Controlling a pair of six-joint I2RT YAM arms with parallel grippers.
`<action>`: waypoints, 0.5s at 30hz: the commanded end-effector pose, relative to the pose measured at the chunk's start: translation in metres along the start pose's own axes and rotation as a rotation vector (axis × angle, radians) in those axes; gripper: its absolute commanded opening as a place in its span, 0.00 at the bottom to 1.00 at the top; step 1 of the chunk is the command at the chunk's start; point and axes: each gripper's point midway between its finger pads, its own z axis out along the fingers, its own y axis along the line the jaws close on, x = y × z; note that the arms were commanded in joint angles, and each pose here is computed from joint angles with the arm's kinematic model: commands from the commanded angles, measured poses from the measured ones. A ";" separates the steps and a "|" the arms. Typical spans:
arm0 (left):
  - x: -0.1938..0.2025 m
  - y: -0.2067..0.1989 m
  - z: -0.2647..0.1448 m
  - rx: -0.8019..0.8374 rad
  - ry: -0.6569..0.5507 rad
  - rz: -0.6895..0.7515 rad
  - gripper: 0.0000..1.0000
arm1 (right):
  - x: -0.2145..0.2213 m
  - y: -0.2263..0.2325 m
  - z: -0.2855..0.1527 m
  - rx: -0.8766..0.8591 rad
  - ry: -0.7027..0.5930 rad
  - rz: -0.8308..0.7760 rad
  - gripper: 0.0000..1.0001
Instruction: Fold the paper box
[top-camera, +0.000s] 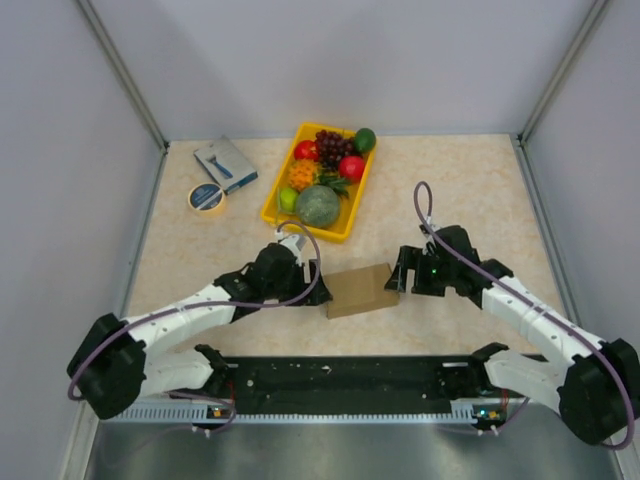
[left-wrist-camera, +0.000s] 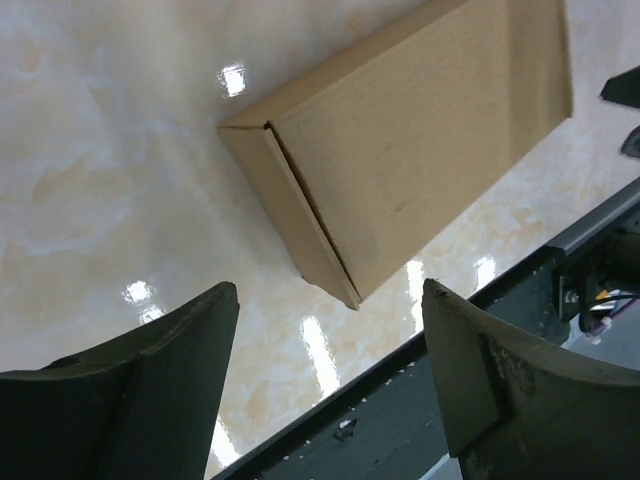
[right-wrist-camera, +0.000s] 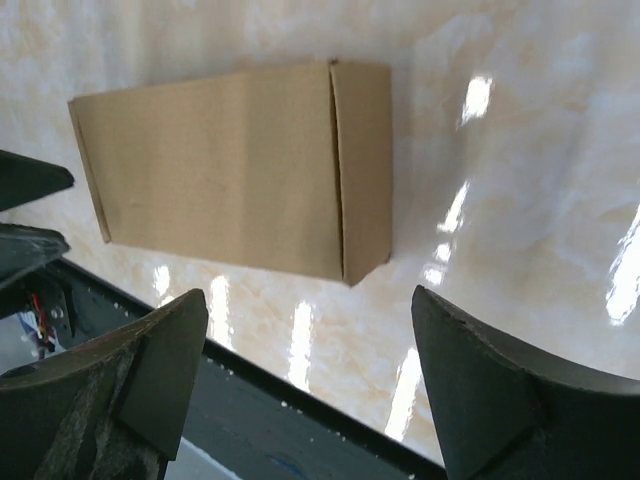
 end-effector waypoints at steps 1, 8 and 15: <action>-0.019 -0.020 0.025 0.076 -0.013 0.011 0.75 | -0.038 0.010 0.005 -0.082 -0.038 -0.109 0.82; -0.030 -0.038 0.077 0.145 0.076 0.114 0.66 | -0.040 0.011 0.011 -0.097 0.002 -0.128 0.78; -0.059 -0.076 0.122 0.219 0.142 0.173 0.68 | -0.011 0.025 0.004 -0.207 0.038 0.130 0.81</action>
